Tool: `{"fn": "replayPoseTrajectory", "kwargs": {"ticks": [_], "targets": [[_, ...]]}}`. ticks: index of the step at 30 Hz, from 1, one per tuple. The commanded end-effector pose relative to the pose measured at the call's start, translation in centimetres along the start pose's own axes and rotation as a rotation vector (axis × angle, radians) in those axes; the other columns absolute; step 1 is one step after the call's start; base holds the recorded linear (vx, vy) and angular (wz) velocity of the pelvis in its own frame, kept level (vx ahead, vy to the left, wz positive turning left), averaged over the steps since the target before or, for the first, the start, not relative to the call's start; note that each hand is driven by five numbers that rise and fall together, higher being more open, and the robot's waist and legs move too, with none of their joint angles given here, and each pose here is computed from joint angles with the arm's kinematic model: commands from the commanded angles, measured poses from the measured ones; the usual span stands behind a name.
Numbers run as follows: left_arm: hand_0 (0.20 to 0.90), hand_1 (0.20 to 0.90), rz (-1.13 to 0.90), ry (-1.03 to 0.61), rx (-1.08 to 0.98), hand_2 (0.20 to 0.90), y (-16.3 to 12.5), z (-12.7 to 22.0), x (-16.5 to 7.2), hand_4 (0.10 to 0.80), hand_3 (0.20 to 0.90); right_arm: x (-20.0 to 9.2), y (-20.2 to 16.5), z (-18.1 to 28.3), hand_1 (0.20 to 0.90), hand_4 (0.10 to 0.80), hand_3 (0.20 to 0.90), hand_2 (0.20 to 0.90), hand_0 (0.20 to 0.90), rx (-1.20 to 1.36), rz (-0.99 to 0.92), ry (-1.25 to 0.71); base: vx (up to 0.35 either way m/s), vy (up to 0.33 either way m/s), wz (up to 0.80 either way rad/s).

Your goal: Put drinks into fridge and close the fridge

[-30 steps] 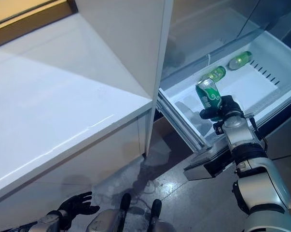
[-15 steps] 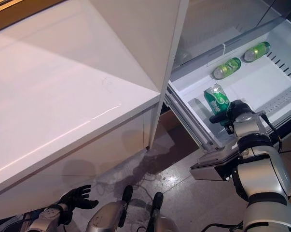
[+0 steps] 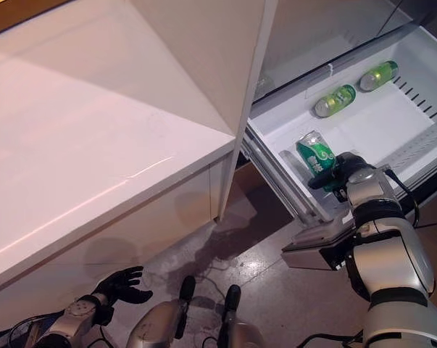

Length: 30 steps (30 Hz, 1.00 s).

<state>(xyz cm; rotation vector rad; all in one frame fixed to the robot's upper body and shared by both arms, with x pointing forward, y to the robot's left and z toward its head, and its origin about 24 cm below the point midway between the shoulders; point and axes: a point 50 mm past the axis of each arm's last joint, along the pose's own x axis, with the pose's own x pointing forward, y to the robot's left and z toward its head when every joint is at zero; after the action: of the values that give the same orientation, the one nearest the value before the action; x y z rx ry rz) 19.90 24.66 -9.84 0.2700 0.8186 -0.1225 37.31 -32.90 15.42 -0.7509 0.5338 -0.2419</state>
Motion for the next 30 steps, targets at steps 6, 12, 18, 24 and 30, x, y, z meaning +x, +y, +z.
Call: {"fn": "replayPoseTrajectory", "kwargs": {"ticks": [6, 12, 18, 24, 30], "targets": [[0.9, 0.9, -0.003, 0.076, 0.119, 0.9, 1.0, -2.6, -1.2, 0.8, 0.9, -1.1, -1.8, 4.6, 0.9, 0.8, 0.9, 0.9, 0.9, -0.071, -0.103, -0.205, 0.004, -0.016, -0.11], [0.9, 0.9, -0.013, 0.129, 0.15, 0.9, 0.9, -4.1, -1.7, 0.8, 0.9, -2.8, -0.9, 7.1, 0.9, 0.8, 0.9, 0.9, 0.9, -0.08, -0.139, -0.395, 0.076, -0.043, -0.14], [0.9, 0.9, -0.02, 0.203, 0.185, 0.9, 0.4, -6.2, -2.5, 0.8, 0.9, -5.7, 0.6, 8.1, 0.9, 0.8, 0.9, 0.9, 0.9, 0.107, -0.142, -0.59, 0.115, -0.083, -0.22], [0.9, 0.9, -0.047, 0.207, 0.12, 0.9, -0.7, -6.9, -2.5, 0.8, 0.9, -8.6, 1.1, 7.7, 0.9, 0.8, 0.9, 0.9, 0.9, 0.379, -0.187, -0.79, 0.085, 0.009, -0.19], [0.9, 0.9, -0.034, 0.249, 0.079, 0.9, -1.8, -8.4, -2.8, 0.8, 0.9, -11.1, -0.8, 6.6, 0.9, 0.8, 0.9, 0.9, 0.9, 0.507, -0.305, -0.907, 0.004, 0.069, -0.1]]}}
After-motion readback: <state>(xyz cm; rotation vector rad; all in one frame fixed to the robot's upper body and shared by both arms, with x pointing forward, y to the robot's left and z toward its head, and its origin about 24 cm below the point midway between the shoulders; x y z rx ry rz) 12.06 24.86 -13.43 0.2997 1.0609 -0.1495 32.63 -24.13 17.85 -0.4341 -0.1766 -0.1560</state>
